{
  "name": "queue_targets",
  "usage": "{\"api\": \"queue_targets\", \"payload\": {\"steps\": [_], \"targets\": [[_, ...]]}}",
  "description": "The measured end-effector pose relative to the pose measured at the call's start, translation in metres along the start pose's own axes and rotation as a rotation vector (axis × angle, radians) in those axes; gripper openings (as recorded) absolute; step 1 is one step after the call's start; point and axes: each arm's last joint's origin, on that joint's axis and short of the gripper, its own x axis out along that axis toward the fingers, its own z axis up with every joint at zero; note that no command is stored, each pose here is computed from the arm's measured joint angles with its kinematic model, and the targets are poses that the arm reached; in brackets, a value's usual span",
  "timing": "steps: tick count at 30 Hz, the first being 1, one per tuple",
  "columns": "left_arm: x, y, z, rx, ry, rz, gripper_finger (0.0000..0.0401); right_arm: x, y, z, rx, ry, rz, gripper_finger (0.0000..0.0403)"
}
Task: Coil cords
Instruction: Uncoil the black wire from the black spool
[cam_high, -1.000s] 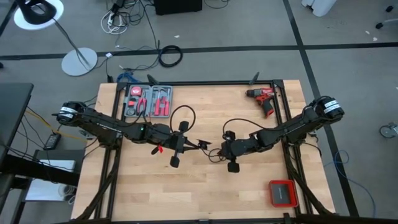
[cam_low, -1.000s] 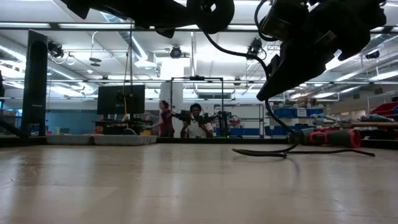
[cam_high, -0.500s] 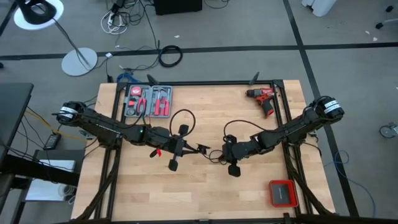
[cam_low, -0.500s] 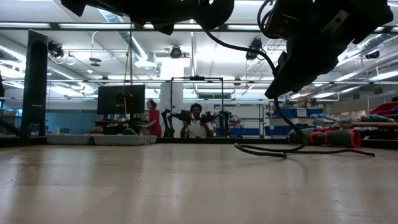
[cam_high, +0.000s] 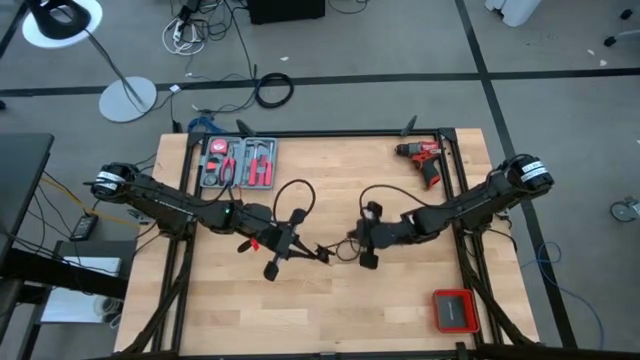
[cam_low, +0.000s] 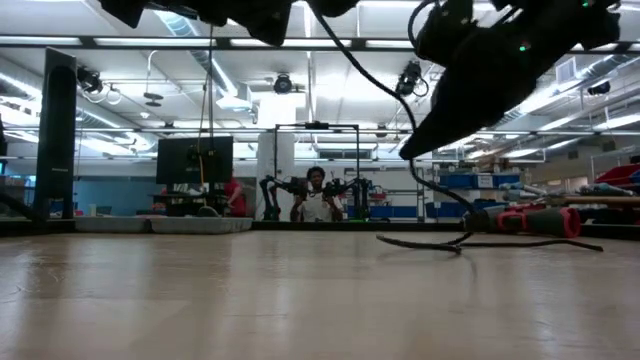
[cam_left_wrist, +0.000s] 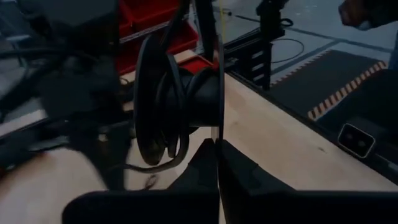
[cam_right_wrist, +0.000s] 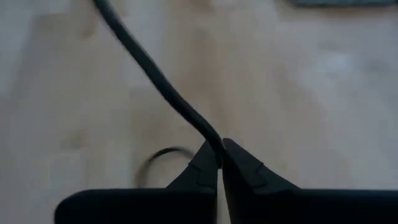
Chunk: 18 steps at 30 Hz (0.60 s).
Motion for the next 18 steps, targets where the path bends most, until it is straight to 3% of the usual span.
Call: {"api": "queue_targets", "payload": {"steps": [8, 18], "targets": [[-0.001, 0.004, -0.010, -0.024, 0.111, 0.060, 0.0000, 0.009, -0.024, 0.021, -0.041, -0.143, -0.088, 0.0006], [-0.004, 0.009, -0.021, -0.080, 0.229, 0.158, 0.0000, 0.014, -0.038, 0.029, -0.118, -0.183, -0.022, 0.0008]]}}
